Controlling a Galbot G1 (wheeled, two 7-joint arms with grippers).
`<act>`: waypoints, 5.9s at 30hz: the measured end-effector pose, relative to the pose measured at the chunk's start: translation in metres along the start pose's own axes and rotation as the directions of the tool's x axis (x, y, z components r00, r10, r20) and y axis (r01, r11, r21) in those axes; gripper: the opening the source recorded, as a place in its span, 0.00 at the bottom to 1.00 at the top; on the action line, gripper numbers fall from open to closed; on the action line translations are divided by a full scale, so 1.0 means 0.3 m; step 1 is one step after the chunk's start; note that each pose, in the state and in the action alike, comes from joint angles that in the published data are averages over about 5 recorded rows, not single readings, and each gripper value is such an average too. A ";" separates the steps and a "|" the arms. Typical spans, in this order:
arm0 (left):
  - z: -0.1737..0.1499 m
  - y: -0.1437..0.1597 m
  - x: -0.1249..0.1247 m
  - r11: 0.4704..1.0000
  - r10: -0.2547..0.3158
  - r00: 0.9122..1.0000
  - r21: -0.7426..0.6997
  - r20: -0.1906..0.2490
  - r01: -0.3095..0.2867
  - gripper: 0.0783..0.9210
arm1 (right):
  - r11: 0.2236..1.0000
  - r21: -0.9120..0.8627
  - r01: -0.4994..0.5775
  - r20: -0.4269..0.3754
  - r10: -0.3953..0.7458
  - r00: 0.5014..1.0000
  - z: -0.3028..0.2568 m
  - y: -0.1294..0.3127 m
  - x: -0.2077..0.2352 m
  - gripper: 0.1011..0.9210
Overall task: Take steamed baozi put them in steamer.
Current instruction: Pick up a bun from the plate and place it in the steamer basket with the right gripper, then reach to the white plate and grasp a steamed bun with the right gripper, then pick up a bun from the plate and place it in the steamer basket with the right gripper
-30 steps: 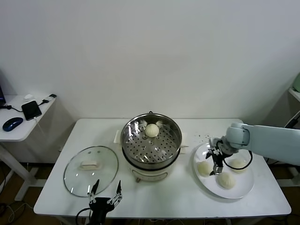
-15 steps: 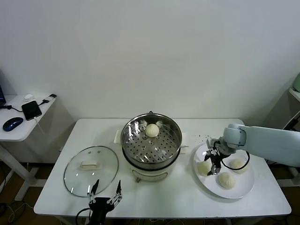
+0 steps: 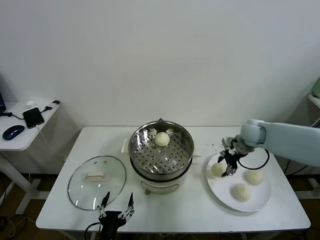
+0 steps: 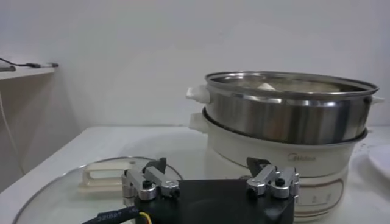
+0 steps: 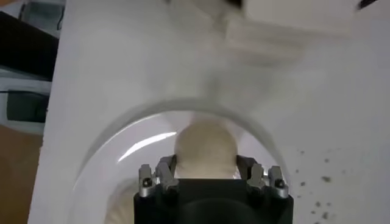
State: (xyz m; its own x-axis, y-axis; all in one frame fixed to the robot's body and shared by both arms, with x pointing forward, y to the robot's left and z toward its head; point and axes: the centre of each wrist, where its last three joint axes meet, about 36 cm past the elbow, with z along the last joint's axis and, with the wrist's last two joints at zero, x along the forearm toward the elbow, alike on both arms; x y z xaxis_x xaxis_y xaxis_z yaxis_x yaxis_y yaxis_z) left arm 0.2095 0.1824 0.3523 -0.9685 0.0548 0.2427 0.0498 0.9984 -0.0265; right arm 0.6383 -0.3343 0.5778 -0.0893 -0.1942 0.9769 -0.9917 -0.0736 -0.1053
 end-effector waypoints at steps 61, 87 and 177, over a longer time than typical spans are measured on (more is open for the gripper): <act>-0.063 0.019 -0.018 0.999 0.029 0.999 0.015 0.040 -0.030 0.88 | 0.989 0.148 -0.017 0.143 -0.005 0.990 -0.934 -0.231 -0.029 0.88; -0.070 0.017 -0.029 1.000 0.022 0.999 0.017 0.044 -0.022 0.88 | 0.993 -0.080 0.087 -0.082 -0.093 0.992 0.139 0.210 0.116 0.88; -0.060 0.013 -0.015 1.000 0.018 0.999 0.023 0.028 -0.019 0.88 | 0.271 0.956 0.108 -0.082 -0.106 0.991 -1.025 0.009 -0.031 0.70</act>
State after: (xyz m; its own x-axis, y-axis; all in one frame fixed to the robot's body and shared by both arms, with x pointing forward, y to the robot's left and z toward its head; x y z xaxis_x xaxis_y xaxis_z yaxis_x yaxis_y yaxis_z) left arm 0.2185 0.1864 0.3686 -0.9739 0.0722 0.2150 0.0622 0.9967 -0.0531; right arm 0.6081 -0.0320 0.6256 0.0094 -0.1047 0.9945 -0.1903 -0.9765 -0.1010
